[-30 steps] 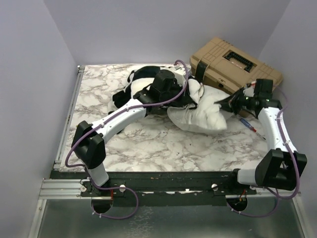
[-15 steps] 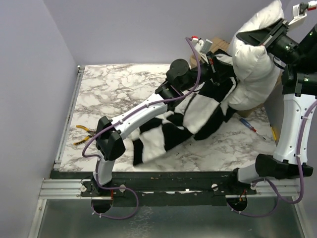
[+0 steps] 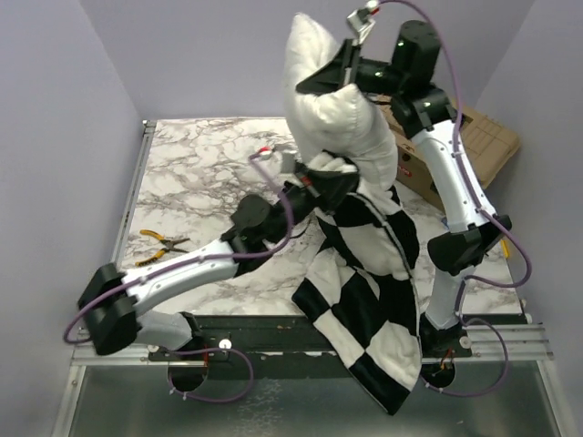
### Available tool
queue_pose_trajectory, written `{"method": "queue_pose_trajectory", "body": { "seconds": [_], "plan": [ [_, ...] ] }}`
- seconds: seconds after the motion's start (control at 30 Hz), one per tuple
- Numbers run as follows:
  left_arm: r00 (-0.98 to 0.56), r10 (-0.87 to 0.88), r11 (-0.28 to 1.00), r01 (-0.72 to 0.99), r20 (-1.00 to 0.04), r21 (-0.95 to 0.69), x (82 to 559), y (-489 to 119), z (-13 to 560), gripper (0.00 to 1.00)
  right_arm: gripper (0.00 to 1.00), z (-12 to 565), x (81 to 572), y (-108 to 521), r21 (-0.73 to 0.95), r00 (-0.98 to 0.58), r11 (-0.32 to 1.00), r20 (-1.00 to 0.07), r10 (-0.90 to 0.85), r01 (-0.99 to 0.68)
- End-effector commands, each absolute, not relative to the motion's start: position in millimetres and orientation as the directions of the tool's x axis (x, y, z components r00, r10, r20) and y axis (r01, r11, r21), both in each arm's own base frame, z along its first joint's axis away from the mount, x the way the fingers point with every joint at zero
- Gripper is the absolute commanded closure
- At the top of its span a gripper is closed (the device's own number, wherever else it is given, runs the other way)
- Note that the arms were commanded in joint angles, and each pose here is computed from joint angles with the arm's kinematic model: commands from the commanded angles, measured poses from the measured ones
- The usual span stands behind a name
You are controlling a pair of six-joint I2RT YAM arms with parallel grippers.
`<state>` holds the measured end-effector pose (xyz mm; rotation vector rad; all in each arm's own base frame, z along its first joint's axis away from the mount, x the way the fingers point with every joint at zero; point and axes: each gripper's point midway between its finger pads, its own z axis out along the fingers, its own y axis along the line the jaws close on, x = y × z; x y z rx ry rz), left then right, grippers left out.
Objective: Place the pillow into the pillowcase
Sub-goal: Stuff the pillow into the pillowcase.
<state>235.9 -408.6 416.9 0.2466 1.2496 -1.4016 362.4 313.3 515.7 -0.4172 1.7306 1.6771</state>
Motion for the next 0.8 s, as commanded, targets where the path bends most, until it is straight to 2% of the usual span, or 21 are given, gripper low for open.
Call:
{"method": "queue_pose_trajectory", "body": {
  "seconds": [0.0,0.03,0.07,0.1,0.13,0.17,0.2,0.27,0.4,0.47,0.57,0.67,0.77],
  "plan": [
    [-0.044,-0.781,0.433,0.681,-0.623,-0.591,235,-283,443,0.99,0.86,459,326,375,0.750,-0.753,0.111,-0.658,0.021,-0.652],
    [-0.045,-0.778,0.460,0.638,-0.626,-0.618,234,-267,431,0.90,0.78,441,320,385,0.766,-0.773,0.123,-0.633,-0.028,-0.631],
    [-0.046,-0.767,0.493,0.596,-0.640,-0.634,234,-254,418,0.77,0.71,428,316,391,0.770,-0.781,0.139,-0.621,-0.061,-0.623],
    [-0.045,-0.751,0.528,0.558,-0.659,-0.640,232,-241,408,0.60,0.59,419,314,393,0.769,-0.785,0.162,-0.614,-0.081,-0.618],
    [-0.040,-0.735,0.565,0.518,-0.677,-0.643,231,-228,399,0.44,0.51,413,315,391,0.759,-0.782,0.200,-0.618,-0.079,-0.620],
    [-0.038,-0.705,0.612,0.471,-0.708,-0.635,231,-216,388,0.33,0.42,411,320,386,0.742,-0.774,0.248,-0.630,-0.062,-0.623],
    [-0.022,-0.695,0.643,0.428,-0.718,-0.635,231,-202,385,0.23,0.35,412,325,379,0.719,-0.759,0.290,-0.650,-0.043,-0.632],
    [0.018,-0.669,0.699,0.353,-0.743,-0.622,231,-176,383,0.10,0.26,418,335,361,0.673,-0.725,0.367,-0.689,-0.004,-0.642],
    [0.072,-0.599,0.788,0.229,-0.798,-0.571,229,-138,393,0.03,0.15,437,340,329,0.584,-0.642,0.444,-0.767,0.025,-0.680],
    [0.097,-0.563,0.819,0.198,-0.821,-0.539,227,-125,400,0.01,0.14,448,334,322,0.556,-0.607,0.447,-0.794,0.035,-0.701],
    [0.119,-0.506,0.855,0.200,-0.855,-0.478,228,-123,414,0.01,0.11,428,332,323,0.599,-0.665,0.452,-0.746,0.015,-0.661],
    [0.093,-0.542,0.836,0.162,-0.835,-0.525,238,-135,419,0.01,0.14,370,340,326,0.648,-0.775,0.516,-0.629,-0.051,-0.560],
    [-0.008,-0.484,0.853,0.220,-0.875,-0.474,255,-186,413,0.01,0.16,333,345,321,0.633,-0.804,0.578,-0.590,-0.070,-0.515]
  ]
}}
